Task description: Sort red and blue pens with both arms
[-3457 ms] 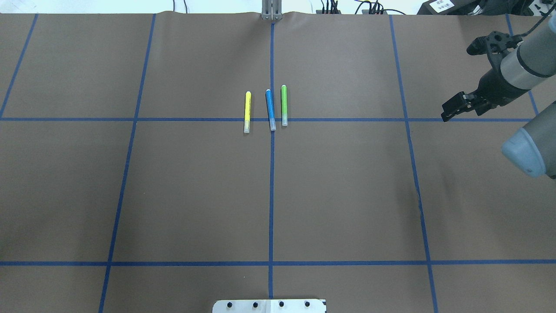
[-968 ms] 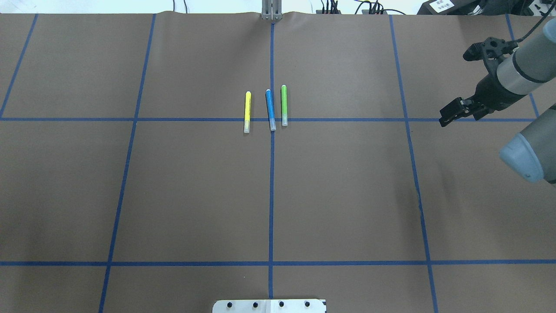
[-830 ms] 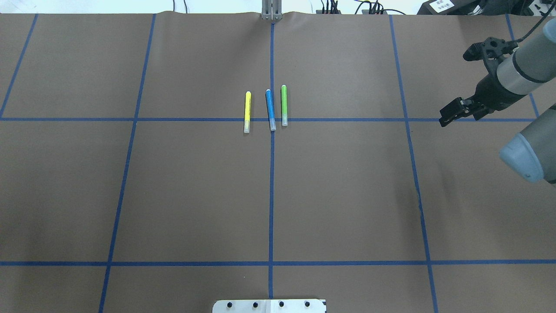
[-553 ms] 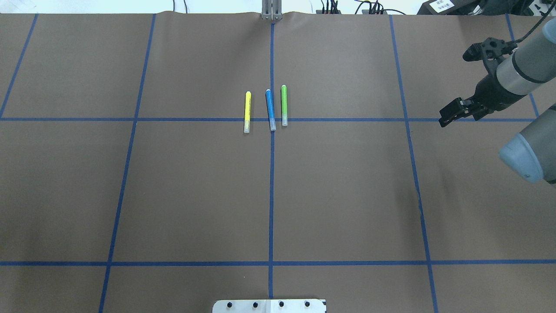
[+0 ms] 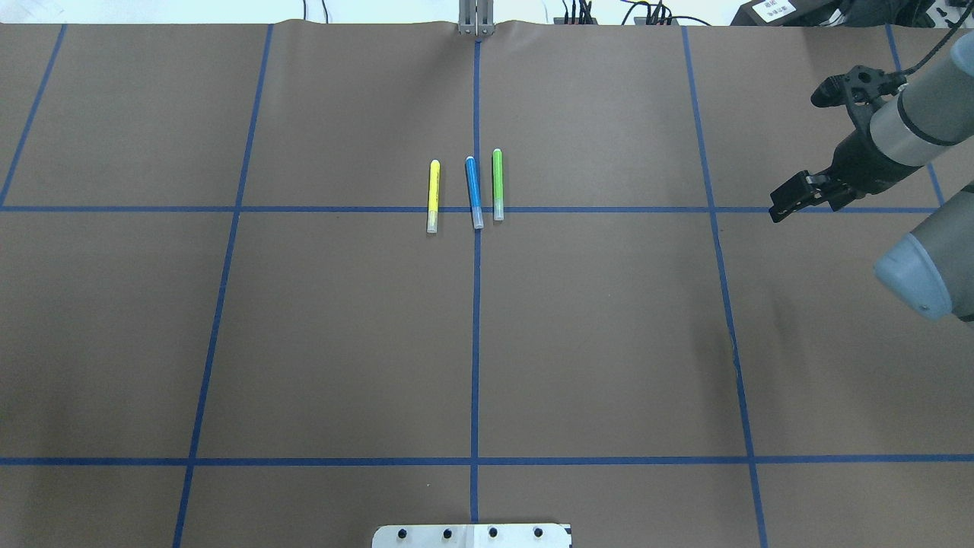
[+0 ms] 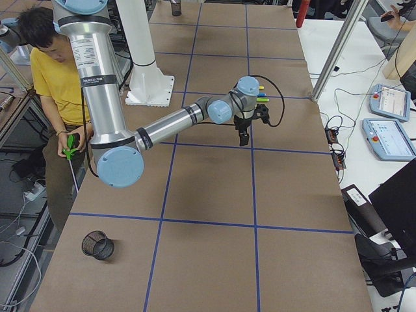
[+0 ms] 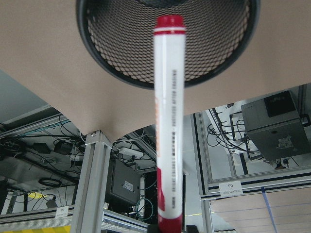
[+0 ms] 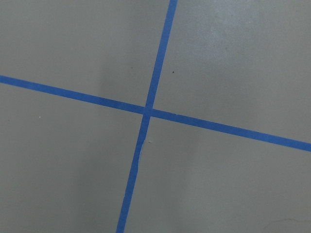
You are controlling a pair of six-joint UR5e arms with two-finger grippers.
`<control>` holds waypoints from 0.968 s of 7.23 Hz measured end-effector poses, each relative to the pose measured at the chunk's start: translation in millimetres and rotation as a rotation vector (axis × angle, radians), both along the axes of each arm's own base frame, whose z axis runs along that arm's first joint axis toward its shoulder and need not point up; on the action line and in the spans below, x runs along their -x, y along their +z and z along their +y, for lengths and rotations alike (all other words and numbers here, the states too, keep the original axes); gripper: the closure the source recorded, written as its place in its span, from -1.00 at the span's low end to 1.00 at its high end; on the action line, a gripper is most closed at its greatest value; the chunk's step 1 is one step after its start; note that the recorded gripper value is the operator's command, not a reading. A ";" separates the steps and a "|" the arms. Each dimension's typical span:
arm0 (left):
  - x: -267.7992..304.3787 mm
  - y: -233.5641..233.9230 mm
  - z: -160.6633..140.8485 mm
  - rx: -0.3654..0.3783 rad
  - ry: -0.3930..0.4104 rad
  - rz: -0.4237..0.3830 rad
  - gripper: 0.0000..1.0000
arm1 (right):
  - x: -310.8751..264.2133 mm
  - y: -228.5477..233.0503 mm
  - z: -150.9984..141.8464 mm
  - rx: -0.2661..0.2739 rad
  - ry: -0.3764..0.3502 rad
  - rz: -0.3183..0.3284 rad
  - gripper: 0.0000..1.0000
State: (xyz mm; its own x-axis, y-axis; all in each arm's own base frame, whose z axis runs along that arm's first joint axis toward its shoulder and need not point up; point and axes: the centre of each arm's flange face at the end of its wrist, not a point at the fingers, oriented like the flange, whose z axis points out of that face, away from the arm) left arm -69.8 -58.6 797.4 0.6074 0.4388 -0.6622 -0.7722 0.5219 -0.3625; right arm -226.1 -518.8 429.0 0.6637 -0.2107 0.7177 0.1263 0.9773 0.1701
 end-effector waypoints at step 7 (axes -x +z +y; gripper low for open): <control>-12.8 -15.8 -22.3 -0.111 -0.026 0.091 -1.00 | 0.0 -2.1 0.8 -0.002 0.000 -0.003 -0.99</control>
State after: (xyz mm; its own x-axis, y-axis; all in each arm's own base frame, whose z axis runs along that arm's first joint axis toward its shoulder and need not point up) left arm -57.1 -80.9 781.6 0.5590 0.4975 -0.6633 -0.7852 0.5748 -0.2306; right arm -226.1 -517.9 427.0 0.6613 -0.2122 0.7195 0.1260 0.9769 0.1723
